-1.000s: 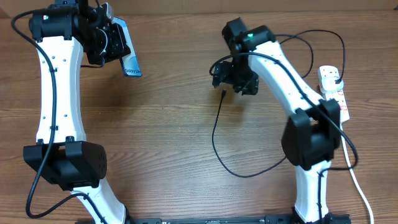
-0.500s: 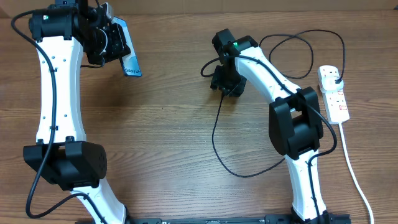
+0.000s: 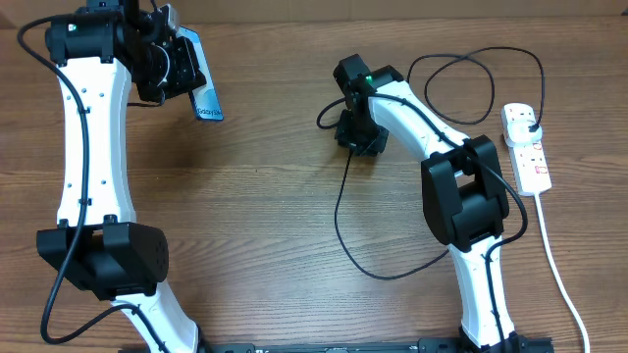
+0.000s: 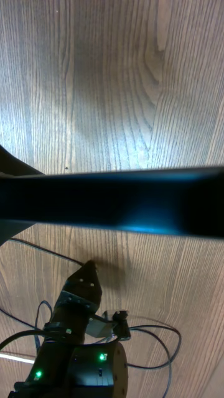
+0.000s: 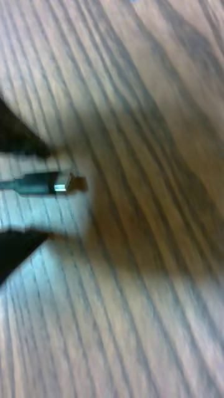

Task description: Plug charger to phone and switch on socket

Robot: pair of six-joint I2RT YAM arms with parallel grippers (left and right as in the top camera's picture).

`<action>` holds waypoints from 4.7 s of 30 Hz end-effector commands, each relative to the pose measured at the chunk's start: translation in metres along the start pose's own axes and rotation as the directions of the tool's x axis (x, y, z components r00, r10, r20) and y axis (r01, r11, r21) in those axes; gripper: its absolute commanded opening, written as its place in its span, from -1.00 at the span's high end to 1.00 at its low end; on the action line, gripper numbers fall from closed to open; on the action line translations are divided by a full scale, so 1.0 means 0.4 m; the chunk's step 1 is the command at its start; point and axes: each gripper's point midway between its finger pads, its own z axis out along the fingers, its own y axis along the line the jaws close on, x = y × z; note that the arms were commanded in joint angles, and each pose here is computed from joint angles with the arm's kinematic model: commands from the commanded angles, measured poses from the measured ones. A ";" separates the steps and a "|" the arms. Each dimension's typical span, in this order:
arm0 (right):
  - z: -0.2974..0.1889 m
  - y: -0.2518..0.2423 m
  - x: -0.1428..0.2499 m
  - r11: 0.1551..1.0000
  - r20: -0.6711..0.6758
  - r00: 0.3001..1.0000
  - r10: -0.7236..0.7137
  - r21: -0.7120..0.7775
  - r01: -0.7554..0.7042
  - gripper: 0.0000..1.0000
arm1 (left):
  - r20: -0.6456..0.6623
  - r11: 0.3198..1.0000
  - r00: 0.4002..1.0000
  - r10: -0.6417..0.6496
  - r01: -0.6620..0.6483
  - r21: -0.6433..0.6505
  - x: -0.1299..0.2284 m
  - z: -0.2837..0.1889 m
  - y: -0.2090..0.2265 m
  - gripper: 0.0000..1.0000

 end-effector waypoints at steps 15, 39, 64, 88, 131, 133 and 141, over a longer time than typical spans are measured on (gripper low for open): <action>0.053 0.013 0.047 0.998 -0.091 0.995 -0.037 -0.046 0.033 0.72 | 0.049 0.999 0.998 0.030 -0.031 0.028 -0.008 -0.049 -0.033 0.92; -0.194 0.131 0.037 0.941 -0.086 0.967 -0.242 -0.266 0.212 0.93 | 0.147 0.861 0.960 0.238 -0.278 0.427 -0.021 -0.097 -0.220 0.92; -0.950 0.219 0.326 0.158 0.509 0.665 -0.547 -0.717 0.679 0.93 | 0.343 0.247 0.875 0.342 -0.436 0.865 -0.018 -0.383 -0.451 0.92; -0.969 0.239 0.307 0.133 0.548 0.658 -0.515 -0.708 0.694 0.93 | 0.153 0.267 0.925 0.349 -0.255 0.929 0.036 -0.364 -0.516 0.92; -0.916 0.297 0.275 0.180 0.448 0.742 -0.499 -0.784 0.594 0.93 | 0.157 0.265 0.923 0.352 -0.259 0.929 0.034 -0.371 -0.522 0.92; -0.919 0.299 0.272 0.182 0.443 0.749 -0.492 -0.789 0.586 0.93 | 0.164 0.262 0.921 0.354 -0.266 0.928 0.034 -0.371 -0.522 0.92; -0.929 0.299 0.282 0.155 0.441 0.746 -0.500 -0.801 0.578 0.93 | 0.188 0.253 0.914 0.360 -0.290 0.923 0.033 -0.371 -0.522 0.92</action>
